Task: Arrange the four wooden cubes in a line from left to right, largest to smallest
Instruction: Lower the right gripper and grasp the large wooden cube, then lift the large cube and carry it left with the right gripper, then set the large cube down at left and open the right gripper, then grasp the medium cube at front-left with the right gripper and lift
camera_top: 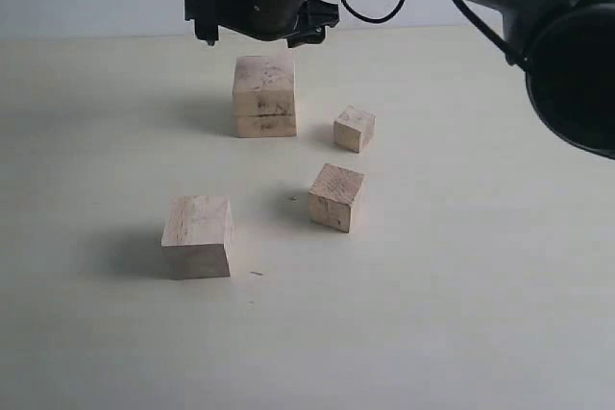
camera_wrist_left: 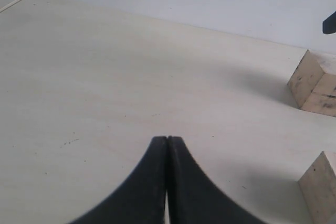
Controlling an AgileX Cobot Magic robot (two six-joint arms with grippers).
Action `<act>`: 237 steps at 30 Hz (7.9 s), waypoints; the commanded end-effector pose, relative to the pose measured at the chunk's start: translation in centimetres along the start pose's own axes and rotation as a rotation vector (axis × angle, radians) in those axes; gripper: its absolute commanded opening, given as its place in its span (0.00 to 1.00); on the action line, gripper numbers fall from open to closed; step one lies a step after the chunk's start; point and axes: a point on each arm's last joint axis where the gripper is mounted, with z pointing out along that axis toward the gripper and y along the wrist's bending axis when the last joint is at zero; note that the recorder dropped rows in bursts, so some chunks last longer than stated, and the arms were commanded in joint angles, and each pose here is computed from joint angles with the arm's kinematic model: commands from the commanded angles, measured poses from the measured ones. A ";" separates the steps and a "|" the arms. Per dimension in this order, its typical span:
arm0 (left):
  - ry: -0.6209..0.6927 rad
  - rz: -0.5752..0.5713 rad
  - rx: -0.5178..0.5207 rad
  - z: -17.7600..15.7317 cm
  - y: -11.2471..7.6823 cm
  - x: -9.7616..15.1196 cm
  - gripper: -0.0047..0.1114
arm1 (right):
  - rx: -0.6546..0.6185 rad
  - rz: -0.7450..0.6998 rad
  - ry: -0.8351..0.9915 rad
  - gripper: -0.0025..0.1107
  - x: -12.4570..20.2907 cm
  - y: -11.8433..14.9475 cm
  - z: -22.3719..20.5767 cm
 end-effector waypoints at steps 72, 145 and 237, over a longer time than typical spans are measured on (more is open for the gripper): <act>-0.018 0.000 0.011 0.0 -0.1 -0.1 0.04 | 0.102 0.044 0.090 0.47 2.0 -0.9 4.3; -0.018 0.000 0.011 0.0 -0.1 -0.1 0.04 | -0.707 -1.186 0.249 0.12 7.5 4.8 3.4; -0.018 0.000 0.011 0.0 -0.1 -0.1 0.04 | -0.513 -0.925 0.502 0.83 12.2 4.3 -5.8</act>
